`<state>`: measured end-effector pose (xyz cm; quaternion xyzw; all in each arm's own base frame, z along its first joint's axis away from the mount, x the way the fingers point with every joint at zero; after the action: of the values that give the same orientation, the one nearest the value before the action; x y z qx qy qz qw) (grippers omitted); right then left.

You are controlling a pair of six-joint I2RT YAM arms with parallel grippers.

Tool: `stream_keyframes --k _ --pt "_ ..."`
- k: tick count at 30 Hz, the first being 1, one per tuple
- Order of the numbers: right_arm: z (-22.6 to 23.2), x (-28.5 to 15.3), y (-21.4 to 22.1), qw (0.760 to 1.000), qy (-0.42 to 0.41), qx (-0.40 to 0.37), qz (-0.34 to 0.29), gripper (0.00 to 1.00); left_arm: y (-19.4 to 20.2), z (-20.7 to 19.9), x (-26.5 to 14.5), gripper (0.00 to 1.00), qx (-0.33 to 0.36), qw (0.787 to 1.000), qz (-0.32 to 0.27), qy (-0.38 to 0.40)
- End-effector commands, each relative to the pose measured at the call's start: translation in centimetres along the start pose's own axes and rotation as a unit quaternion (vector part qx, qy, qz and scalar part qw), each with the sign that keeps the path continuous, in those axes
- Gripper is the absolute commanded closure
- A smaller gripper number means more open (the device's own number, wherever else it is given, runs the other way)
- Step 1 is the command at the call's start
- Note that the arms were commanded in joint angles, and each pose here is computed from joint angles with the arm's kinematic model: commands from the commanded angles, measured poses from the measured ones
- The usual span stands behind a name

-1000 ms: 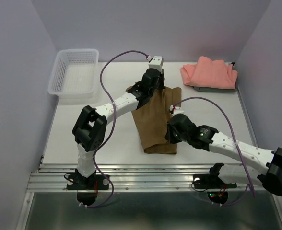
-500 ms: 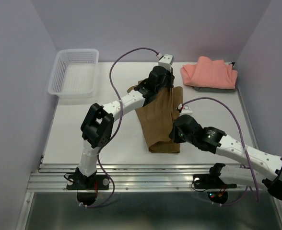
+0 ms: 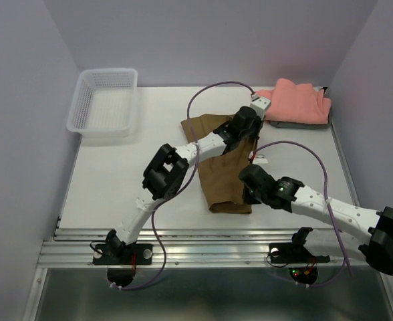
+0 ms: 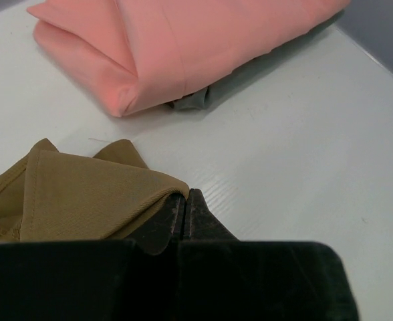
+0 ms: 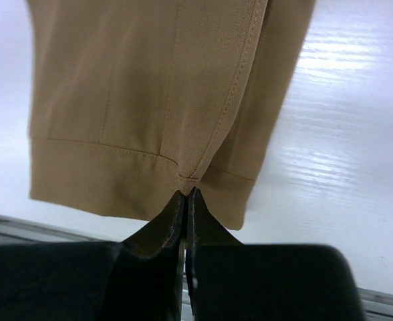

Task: Fold and stack the skirts
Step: Fold the skirt

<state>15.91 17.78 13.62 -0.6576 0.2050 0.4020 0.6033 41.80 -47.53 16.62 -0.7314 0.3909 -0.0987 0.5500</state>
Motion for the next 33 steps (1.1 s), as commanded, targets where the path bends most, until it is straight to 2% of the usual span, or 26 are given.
stream_keyframes --k 1,5,15,18,19,22,24,27,28,29,31,33 --pt "-1.8 1.4 1.7 0.998 0.05 0.005 0.033 0.99 -2.3 -0.9 0.9 1.0 0.021 0.999 -0.029 0.007" --pt "-2.4 2.7 2.7 0.997 0.053 0.016 0.057 1.0 -0.6 0.2 2.5 0.99 0.018 1.0 -0.018 -0.016" --pt "-2.5 3.1 2.9 0.997 0.044 0.027 0.054 0.99 0.5 1.2 3.9 0.92 -0.002 0.999 -0.027 -0.042" --pt "-2.3 2.4 1.8 0.998 0.034 0.028 0.035 0.98 1.0 1.3 3.9 0.62 -0.001 0.999 -0.019 -0.038" --pt "-2.2 2.2 1.2 0.999 0.033 0.028 0.025 0.97 1.1 1.3 3.8 0.38 -0.001 0.999 -0.017 -0.039" --pt "-2.1 1.9 0.8 0.999 0.035 0.027 0.027 0.92 0.9 1.2 3.6 0.19 0.0 0.999 -0.018 -0.041" --pt "-2.3 1.8 1.2 0.998 0.042 0.031 0.041 0.88 0.3 0.9 3.3 0.12 0.002 0.999 -0.021 -0.038" --pt "-2.7 2.0 1.9 0.996 0.063 0.044 0.054 0.86 -1.0 0.3 2.8 0.1 0.002 0.999 -0.032 -0.03" --pt "-3.1 1.9 2.4 0.994 0.074 0.046 0.062 0.83 -1.4 0.1 2.6 0.06 0.001 0.999 -0.036 -0.026" --pt "-4.4 1.6 2.9 0.987 0.128 0.062 0.07 0.74 -3.3 -0.7 2.0 0.01 -0.001 0.998 -0.056 -0.016" --pt "-4.8 1.5 3.0 0.985 0.143 0.062 0.07 0.73 -4.0 -0.9 1.8 0.01 -0.001 0.998 -0.064 -0.014" --pt "-5.2 1.2 3.2 0.982 0.16 0.067 0.078 0.64 -4.8 -1.3 1.6 0.01 0.0 0.997 -0.072 -0.01"
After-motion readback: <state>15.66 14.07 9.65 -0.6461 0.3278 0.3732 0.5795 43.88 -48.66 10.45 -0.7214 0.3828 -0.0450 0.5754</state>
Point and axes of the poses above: each gripper's point midway between its finger pads, its own x axis out along the fingers, its own z axis along the line the jaws close on, y = z × x, the point moved 5 cm from there along -x, back along the fingers, and after that the axes turned 14 degrees about -x, right-handed, at the moved point
